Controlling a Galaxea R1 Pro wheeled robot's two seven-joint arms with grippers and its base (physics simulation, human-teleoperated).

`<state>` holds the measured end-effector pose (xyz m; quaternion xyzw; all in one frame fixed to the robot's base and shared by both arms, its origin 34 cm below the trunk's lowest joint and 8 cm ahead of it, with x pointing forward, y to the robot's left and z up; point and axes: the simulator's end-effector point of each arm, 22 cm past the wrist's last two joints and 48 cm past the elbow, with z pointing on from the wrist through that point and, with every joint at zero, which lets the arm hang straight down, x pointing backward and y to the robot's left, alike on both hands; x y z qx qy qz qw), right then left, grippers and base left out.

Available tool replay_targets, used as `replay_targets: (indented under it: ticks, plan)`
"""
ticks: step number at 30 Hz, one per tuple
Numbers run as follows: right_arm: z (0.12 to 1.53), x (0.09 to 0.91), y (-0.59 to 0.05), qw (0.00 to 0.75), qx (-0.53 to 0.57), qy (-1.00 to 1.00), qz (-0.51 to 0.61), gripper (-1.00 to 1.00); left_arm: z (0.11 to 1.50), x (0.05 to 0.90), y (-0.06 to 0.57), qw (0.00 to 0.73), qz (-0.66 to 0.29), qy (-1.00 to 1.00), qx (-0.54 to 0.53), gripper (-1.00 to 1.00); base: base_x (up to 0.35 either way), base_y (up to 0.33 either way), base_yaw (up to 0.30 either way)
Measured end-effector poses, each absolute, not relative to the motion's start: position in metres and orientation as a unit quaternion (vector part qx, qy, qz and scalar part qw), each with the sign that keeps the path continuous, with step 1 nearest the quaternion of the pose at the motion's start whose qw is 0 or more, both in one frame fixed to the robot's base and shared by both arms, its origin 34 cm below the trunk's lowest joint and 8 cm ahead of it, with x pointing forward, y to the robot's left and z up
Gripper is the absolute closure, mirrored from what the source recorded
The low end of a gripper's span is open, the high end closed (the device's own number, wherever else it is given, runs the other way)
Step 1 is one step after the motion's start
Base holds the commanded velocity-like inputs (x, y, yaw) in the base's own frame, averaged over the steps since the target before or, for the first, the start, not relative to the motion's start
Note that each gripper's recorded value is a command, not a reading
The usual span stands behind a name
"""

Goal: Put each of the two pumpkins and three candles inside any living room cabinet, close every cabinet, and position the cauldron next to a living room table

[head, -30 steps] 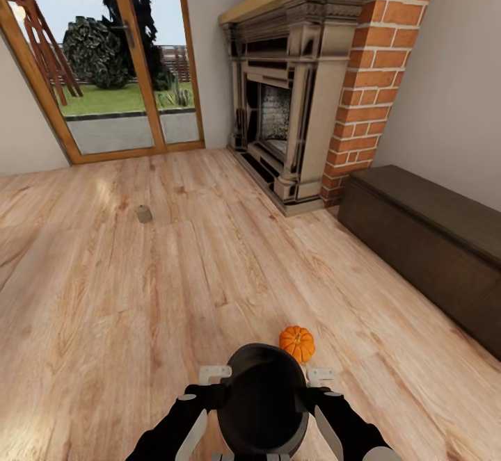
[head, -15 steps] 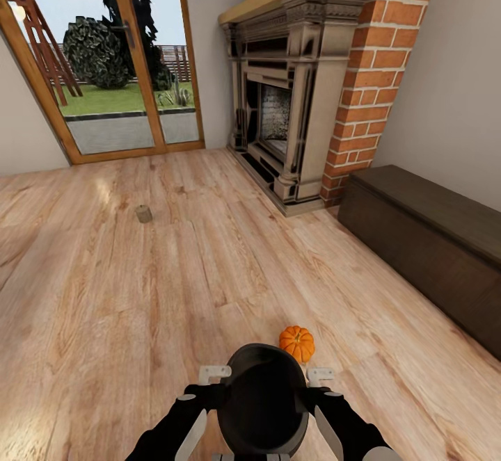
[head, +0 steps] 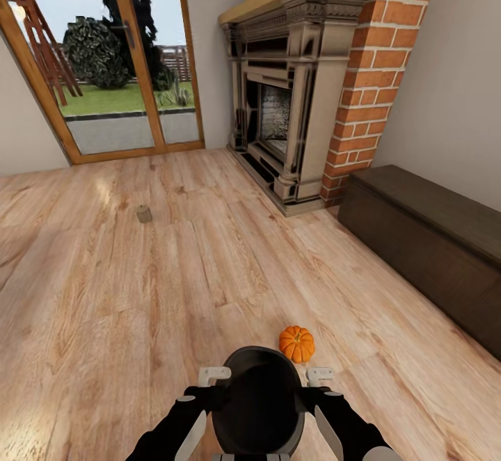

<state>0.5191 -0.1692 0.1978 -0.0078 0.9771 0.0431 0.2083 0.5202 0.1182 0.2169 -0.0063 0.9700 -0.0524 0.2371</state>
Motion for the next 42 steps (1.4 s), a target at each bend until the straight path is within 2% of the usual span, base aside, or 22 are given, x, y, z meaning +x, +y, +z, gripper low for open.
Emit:
replay_targets:
  ticks: [7, 8, 42]
  plan:
    - [0.1978, 0.5191, -0.1691, 0.208, -0.008, 0.977, 0.043, 1.0, 0.2169, 0.5204, 0.1183, 0.237, -0.052, 0.97, -0.007, -1.0, 0.0, 0.0, 0.0]
    - [0.1978, 0.5191, -0.1691, 0.208, -0.008, 0.977, 0.043, 1.0, 0.2169, 0.5204, 0.1184, 0.237, -0.052, 0.97, -0.007, 1.0, 0.0, 0.0, 0.0]
    - [0.1984, 0.5203, -0.169, 0.21, -0.006, 0.977, 0.044, 1.0, 0.2191, 0.5233, 0.1181, 0.241, -0.059, 0.968, -0.025, 1.0, 0.0, 0.0, 0.0]
